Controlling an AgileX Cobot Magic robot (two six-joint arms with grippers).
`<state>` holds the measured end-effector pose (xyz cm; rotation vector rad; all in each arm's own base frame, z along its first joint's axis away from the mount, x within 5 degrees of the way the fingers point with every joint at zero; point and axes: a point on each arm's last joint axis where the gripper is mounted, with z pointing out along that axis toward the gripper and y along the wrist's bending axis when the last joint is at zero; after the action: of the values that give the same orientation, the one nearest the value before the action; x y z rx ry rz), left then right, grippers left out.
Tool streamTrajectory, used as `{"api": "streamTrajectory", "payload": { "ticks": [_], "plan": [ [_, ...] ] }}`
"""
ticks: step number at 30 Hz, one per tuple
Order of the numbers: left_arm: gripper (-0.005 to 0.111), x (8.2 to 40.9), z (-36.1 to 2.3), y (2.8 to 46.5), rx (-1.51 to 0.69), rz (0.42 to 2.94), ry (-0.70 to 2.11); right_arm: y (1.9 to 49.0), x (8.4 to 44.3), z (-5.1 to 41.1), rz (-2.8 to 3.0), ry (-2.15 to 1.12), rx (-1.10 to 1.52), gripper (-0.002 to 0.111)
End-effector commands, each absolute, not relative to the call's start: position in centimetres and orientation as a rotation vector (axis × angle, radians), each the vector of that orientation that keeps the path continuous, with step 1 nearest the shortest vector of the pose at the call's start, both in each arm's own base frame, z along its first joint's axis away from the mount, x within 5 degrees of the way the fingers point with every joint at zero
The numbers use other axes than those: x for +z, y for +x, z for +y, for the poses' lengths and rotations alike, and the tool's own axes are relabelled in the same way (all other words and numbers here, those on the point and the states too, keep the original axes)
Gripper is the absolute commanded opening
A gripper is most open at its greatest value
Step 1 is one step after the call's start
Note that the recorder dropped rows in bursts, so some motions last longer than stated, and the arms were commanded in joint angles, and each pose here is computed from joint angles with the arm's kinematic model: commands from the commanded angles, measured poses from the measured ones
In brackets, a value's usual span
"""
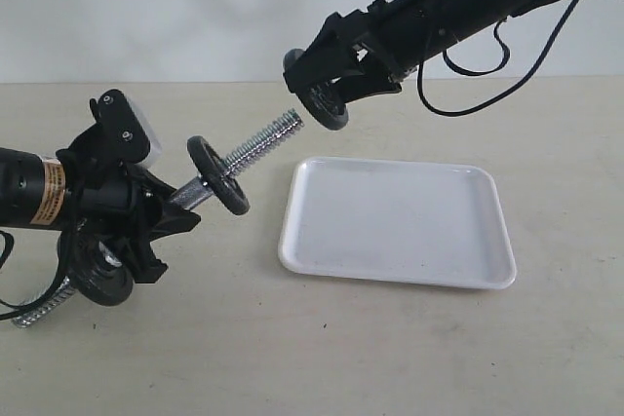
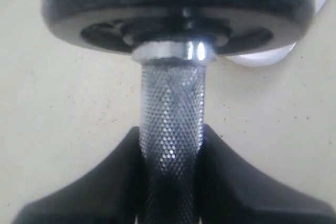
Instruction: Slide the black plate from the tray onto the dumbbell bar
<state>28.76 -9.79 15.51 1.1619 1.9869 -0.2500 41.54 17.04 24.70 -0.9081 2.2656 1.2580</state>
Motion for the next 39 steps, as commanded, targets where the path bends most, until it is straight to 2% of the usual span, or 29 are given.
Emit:
{"api": "streamTrajectory", "payload": {
  "ticks": [1,14,25,39],
  "plan": [
    [0.004,20.2,-12.1,28.6,-0.535,1.686,1.077,41.4,26.5,17.3,2.214,-0.852,1.33,0.0],
    [0.004,20.5,-12.2,28.6,-0.555,1.654,1.061,40.9,26.3,18.6,2.231,-0.879,1.345,0.0],
    [0.004,20.5,-12.2,28.6,-0.556,1.647,1.065,41.2,24.7,19.1,2.252,-0.866,1.381,0.0],
    [0.004,20.6,-12.3,28.5,-0.569,1.633,1.065,41.3,25.1,19.3,2.192,-0.87,1.408,0.0]
  ]
}}
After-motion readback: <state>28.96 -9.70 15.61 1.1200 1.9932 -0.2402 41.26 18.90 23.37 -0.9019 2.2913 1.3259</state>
